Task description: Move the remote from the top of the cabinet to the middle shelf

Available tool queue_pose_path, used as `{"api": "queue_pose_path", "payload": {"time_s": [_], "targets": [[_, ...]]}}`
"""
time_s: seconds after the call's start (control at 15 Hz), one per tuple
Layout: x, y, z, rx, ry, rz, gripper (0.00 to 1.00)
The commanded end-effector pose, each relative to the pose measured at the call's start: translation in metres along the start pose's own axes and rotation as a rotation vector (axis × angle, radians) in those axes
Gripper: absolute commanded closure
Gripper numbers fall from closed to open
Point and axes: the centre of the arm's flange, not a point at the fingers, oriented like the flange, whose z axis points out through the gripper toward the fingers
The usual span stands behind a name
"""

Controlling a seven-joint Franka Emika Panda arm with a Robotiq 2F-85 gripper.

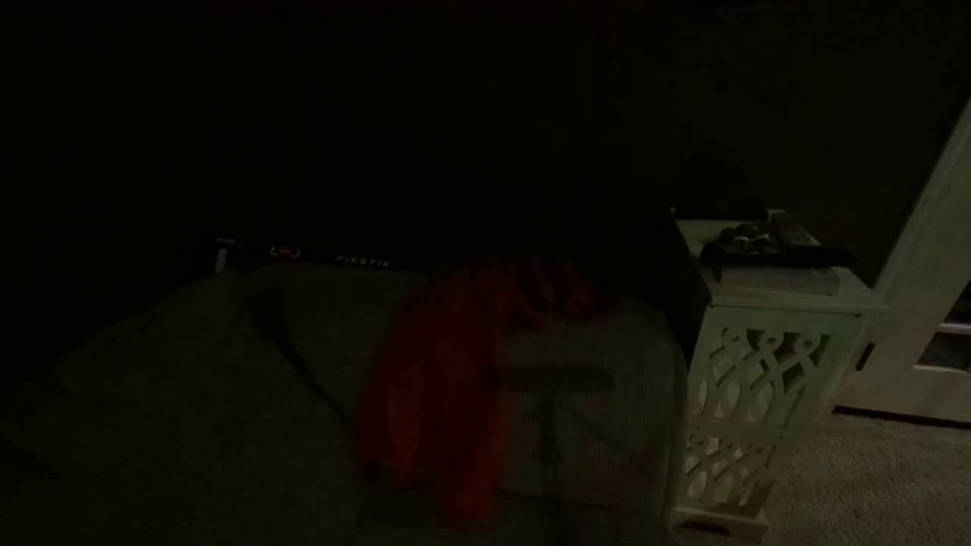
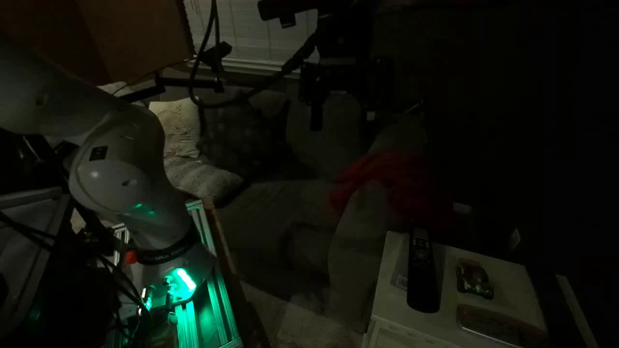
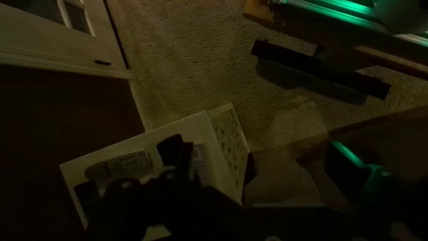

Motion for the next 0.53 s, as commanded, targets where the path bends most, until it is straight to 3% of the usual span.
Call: {"api": "queue_pose_path", "payload": {"time_s": [0.0,0.2,0.47], "targets": [[0.0,0.0,0.0,0.0,0.0,0.0,0.0],[0.013,-0.011,0.01,0.052,0.055,-0.031,0.0],[0.051,-0.027,0.044,0.186,0.147,-0.21,0.0]]}}
